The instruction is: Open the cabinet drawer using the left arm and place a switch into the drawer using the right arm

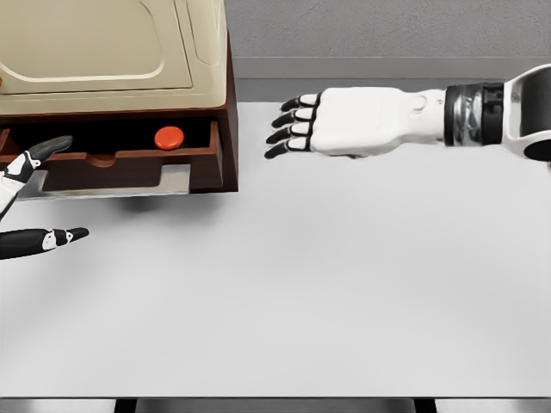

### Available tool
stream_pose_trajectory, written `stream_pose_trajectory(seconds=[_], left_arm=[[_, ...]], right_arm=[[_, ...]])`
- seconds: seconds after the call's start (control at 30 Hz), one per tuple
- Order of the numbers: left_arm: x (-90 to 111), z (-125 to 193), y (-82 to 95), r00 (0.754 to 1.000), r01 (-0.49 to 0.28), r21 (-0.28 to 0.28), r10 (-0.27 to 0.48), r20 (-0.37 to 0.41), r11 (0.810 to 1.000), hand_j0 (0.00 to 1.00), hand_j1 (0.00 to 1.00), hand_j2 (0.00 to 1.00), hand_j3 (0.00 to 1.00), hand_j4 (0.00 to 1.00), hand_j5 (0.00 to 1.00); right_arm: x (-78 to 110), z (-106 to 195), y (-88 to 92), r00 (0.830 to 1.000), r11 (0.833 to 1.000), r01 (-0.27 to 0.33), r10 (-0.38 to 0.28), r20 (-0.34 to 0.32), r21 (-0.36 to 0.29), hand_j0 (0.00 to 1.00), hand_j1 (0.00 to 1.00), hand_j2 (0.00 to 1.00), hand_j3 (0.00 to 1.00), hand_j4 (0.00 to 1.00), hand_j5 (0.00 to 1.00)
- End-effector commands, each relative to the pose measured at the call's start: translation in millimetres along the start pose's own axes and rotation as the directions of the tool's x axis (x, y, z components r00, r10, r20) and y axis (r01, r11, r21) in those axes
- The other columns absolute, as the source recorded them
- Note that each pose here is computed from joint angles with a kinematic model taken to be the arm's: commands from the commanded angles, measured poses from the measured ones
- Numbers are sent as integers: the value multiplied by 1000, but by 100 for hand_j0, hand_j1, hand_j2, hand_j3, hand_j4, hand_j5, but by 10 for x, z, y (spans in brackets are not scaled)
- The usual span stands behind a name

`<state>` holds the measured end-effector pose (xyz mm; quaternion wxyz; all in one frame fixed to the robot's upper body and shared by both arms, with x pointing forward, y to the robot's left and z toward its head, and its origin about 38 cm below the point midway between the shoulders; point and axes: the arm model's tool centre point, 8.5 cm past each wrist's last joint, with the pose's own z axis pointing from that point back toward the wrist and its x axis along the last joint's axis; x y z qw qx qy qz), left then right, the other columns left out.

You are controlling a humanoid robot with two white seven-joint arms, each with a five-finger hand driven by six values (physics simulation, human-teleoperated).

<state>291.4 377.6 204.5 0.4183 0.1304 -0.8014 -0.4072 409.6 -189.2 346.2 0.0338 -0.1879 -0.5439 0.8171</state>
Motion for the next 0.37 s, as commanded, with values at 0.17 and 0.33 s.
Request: stream_pose_trajectory(seconds=[0.17,0.33], left_arm=[[0,2,-13,1000,-11,11,11,0,1000,100,100,100,100,100,100],[-2,9,-15,1000,-10,13,10,-2,1000,100,100,100,100,100,100]], right_arm=[[-188,545,128,989,999,30,-29,-146,9,100,100,100,100,100,100],[-374,762,526,966,987,144,-125,-227,68,100,100,100,100,100,100]])
